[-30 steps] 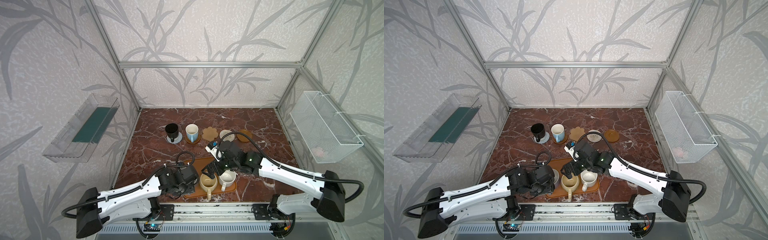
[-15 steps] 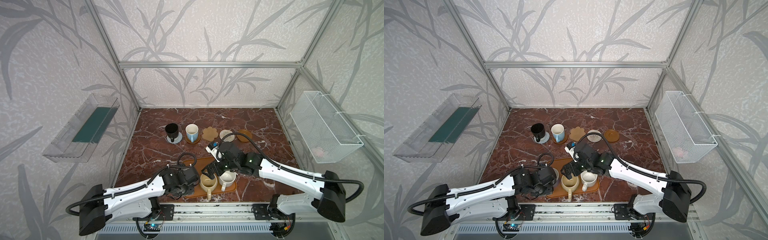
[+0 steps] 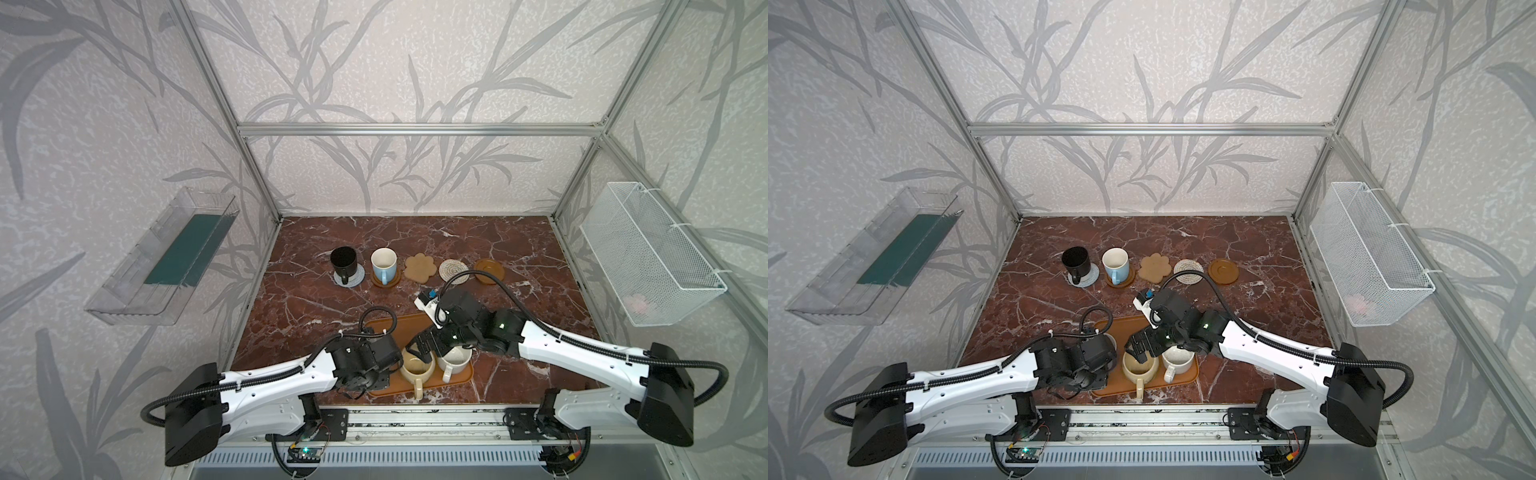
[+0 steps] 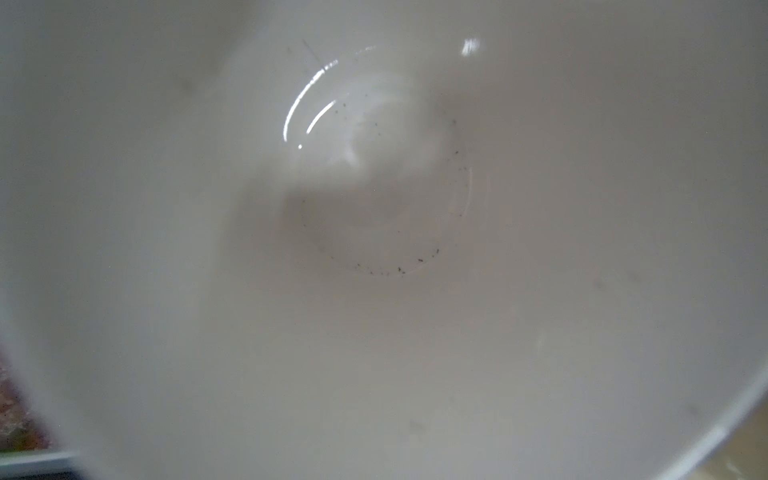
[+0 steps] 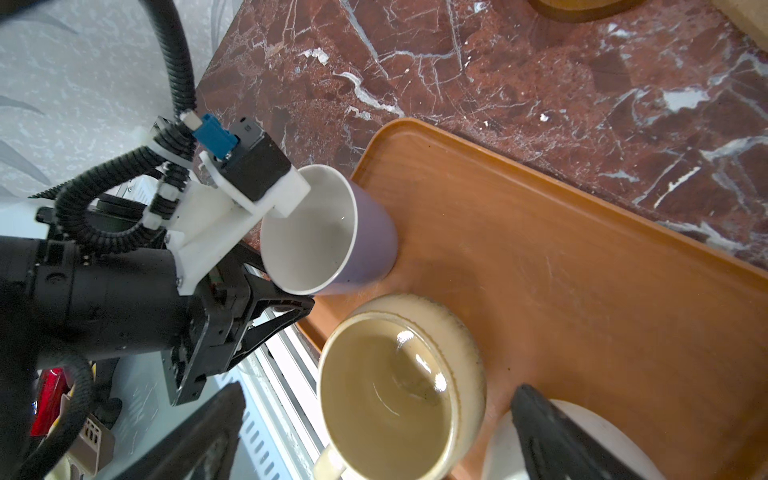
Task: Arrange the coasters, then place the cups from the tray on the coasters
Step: 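Lower the left gripper into the purple mug on the tray and grasp it, then lift the purple mug with the left gripper and carry it toward the coasters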
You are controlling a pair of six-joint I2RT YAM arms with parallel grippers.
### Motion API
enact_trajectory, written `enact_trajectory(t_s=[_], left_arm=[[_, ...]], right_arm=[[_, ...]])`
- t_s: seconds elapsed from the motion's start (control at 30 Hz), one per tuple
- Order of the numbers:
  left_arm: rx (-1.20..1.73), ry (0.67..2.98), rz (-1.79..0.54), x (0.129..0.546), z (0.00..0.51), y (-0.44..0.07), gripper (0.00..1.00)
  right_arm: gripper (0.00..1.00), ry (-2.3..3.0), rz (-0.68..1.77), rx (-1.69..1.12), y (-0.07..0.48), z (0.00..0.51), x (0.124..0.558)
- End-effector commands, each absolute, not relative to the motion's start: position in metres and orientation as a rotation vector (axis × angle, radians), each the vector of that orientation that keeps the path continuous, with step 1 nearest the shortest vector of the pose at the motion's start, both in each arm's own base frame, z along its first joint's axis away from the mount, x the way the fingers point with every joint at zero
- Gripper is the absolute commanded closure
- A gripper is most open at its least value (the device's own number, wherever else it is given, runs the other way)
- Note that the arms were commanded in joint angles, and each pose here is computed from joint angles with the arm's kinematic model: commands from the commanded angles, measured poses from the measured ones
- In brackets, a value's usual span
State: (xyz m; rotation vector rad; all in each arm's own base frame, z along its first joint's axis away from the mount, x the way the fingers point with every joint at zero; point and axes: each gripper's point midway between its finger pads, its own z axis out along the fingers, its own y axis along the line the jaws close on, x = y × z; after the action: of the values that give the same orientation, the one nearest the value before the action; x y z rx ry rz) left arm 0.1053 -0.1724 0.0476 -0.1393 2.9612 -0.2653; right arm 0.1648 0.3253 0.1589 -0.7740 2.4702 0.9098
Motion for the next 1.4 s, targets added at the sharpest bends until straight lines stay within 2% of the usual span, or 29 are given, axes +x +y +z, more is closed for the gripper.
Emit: enact_trajectory(t_s=[0.0, 0.17, 0.4, 0.73, 0.9, 1.37], left_arm=[[-0.128, 2.928, -0.219, 0.11, 0.045, -0.166, 0.69], [-0.115, 2.926, -0.211, 0.111, 0.043, -0.165, 0.72], [-0.09, 2.909, -0.212, 0.112, 0.044, -0.162, 0.85], [-0.06, 2.873, -0.247, 0.115, 0.058, -0.163, 1.0], [-0.047, 2.862, -0.245, 0.118, 0.068, -0.165, 1.0], [-0.024, 2.788, -0.223, 0.131, 0.1, -0.164, 1.0]], right_arm=[[0.0, 2.455, 0.91, -0.761, 0.322, 0.164, 0.163], [0.0, 2.455, 0.901, -0.743, 0.321, 0.164, 0.165], [0.01, 2.473, 0.899, -0.703, 0.319, 0.16, 0.164], [0.02, 2.475, 0.894, -0.687, 0.312, 0.158, 0.162], [0.01, 2.442, 0.999, -0.717, 0.324, 0.163, 0.156], [0.01, 2.397, 1.012, -0.73, 0.333, 0.168, 0.162]])
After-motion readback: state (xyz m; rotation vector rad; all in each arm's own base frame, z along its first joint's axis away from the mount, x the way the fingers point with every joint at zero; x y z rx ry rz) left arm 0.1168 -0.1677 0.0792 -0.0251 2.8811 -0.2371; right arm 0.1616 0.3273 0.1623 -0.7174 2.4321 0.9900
